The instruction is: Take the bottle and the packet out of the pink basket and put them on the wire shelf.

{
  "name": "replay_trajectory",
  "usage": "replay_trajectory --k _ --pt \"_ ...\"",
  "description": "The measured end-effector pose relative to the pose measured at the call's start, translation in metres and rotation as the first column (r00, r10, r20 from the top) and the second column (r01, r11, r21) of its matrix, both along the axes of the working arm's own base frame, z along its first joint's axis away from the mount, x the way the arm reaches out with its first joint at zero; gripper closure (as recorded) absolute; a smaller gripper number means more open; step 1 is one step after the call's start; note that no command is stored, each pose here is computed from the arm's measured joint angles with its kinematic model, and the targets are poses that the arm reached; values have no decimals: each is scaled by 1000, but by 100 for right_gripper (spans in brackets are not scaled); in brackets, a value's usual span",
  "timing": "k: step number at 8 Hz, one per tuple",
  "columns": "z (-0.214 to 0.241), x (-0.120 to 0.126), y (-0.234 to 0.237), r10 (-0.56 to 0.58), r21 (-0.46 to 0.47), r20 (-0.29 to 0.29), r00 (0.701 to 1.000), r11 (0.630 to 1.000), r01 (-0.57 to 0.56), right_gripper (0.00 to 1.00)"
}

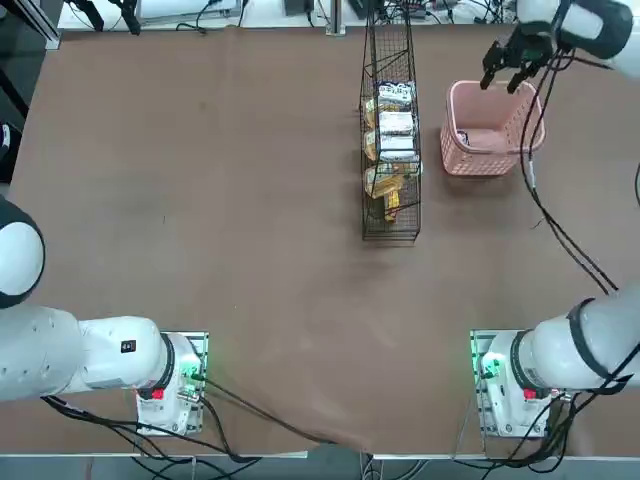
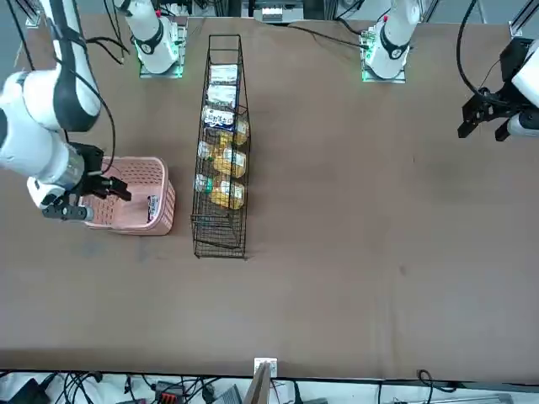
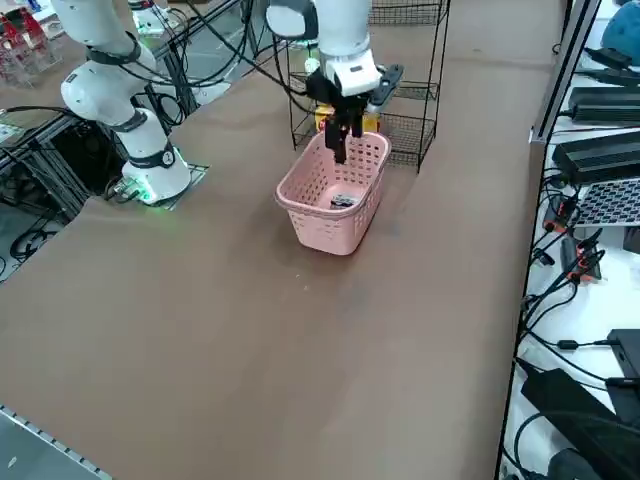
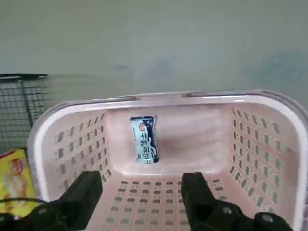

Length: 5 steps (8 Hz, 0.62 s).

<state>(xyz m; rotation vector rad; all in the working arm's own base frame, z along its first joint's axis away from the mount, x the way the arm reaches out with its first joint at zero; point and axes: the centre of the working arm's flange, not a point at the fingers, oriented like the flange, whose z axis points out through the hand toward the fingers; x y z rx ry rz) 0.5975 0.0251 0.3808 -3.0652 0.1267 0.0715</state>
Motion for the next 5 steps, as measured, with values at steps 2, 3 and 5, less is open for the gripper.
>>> replay_trajectory --k 2,3,5 --pt "-33 -10 6 -5 -3 13 1000 1000 5 0" --pt "-44 -14 9 -11 -4 18 1000 1000 11 0" --pt "-61 -23 17 -11 -4 38 999 1000 11 1"
